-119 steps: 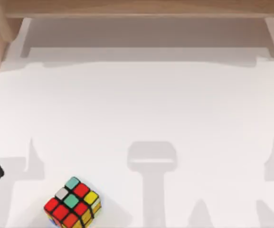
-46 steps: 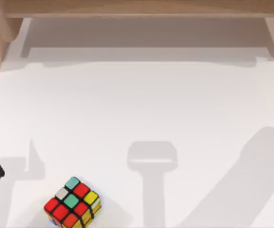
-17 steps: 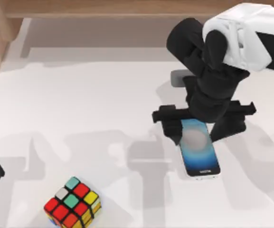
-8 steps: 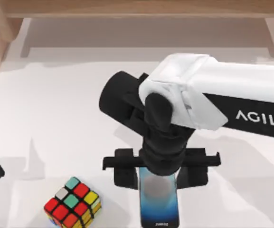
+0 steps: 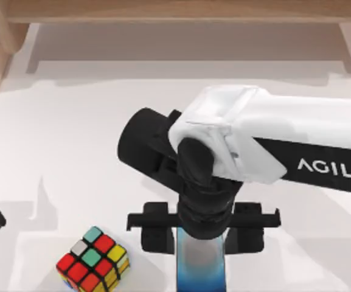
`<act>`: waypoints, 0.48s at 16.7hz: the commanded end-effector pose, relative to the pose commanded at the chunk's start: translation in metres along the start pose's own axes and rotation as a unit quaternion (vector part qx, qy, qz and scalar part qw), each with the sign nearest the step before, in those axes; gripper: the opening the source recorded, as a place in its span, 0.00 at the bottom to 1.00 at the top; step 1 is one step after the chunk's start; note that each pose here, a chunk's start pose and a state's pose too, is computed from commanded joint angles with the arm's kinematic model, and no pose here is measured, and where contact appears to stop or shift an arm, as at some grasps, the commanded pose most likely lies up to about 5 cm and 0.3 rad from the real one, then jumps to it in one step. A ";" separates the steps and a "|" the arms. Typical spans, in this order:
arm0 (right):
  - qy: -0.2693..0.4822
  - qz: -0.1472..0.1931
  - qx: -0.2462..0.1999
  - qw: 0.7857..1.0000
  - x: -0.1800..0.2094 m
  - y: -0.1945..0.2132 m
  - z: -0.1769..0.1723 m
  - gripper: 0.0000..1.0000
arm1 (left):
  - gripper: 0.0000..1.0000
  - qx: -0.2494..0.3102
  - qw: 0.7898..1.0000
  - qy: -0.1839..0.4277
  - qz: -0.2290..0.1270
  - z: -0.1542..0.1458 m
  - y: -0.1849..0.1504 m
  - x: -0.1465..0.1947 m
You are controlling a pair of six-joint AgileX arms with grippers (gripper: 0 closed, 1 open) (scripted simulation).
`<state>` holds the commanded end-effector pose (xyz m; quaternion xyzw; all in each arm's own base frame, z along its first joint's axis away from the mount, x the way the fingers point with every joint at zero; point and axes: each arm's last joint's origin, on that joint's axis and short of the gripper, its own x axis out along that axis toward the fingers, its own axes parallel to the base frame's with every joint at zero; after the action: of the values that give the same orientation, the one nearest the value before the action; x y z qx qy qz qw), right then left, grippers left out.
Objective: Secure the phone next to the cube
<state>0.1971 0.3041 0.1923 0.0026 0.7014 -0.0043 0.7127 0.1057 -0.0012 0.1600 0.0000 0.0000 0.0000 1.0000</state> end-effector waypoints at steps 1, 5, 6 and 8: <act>0.001 0.000 0.003 1.000 0.001 0.000 0.002 0.00 | 1.00 0.000 1.000 0.000 0.000 0.000 0.000 0.000; 0.005 0.006 0.002 1.000 0.001 0.001 0.003 0.00 | 1.00 0.000 1.000 0.000 0.000 0.000 0.000 0.000; 0.007 0.009 0.002 1.000 0.002 0.002 0.003 0.00 | 1.00 0.000 1.000 0.000 0.000 0.000 0.000 0.000; 0.013 0.017 0.000 1.000 0.003 0.004 0.003 0.00 | 1.00 0.000 1.000 0.000 0.000 0.000 0.000 0.000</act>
<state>0.1998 0.3077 0.1896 0.0143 0.7107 0.0076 0.7033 0.1057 -0.0012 0.1600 0.0000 0.0000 0.0000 1.0000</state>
